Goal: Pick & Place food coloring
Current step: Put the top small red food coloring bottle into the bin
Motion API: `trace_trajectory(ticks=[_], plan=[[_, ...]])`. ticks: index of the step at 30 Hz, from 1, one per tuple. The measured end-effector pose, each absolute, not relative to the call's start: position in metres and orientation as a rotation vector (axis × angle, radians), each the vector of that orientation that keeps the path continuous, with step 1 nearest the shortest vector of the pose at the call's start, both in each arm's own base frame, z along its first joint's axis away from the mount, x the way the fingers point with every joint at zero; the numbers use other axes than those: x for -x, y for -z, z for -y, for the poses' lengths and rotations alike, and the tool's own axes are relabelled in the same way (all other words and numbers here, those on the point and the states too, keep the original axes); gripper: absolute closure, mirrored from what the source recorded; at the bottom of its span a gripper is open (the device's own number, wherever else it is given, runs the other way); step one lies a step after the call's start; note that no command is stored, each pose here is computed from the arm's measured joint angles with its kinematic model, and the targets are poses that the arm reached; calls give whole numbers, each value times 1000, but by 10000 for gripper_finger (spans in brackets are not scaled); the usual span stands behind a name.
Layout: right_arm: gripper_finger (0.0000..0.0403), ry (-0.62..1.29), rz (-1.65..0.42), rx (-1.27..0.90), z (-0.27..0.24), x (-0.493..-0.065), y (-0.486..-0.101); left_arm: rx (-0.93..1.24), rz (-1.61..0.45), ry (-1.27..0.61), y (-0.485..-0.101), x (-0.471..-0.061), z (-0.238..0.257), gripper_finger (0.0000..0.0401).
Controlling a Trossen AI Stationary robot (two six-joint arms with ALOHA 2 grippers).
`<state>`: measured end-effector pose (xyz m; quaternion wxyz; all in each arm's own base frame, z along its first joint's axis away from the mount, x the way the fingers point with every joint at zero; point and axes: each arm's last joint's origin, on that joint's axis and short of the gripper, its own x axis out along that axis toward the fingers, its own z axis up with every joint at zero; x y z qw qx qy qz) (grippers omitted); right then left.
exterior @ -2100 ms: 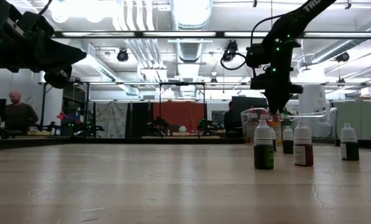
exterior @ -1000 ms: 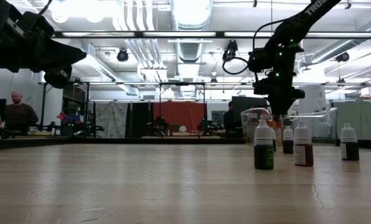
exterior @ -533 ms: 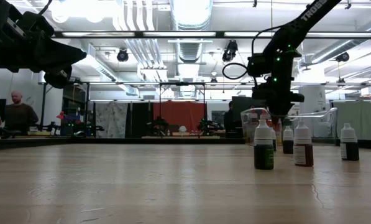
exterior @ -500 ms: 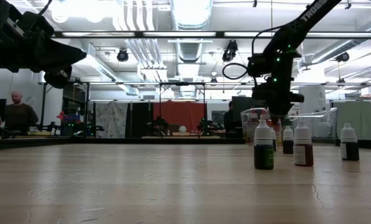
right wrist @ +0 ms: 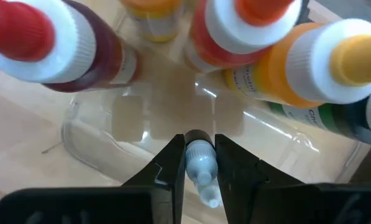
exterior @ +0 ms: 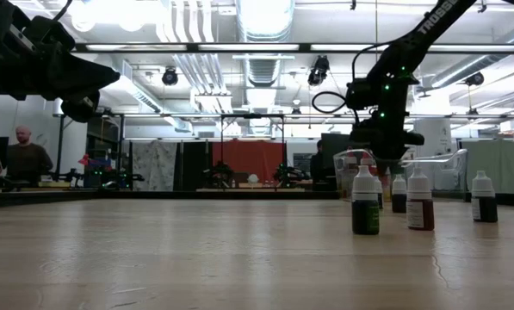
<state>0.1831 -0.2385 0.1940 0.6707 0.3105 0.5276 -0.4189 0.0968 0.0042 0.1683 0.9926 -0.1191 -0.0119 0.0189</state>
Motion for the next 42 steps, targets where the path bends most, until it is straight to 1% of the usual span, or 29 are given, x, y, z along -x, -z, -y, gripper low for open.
trace_trajectory(ticks=[22, 42], plan=[[339, 960, -1129, -727, 242, -176, -180, 238, 24, -38, -168, -97, -4, 401], [339, 976, -1135, -748, 242, -169, -173, 239, 24, -38, -168, -97, -4, 401]])
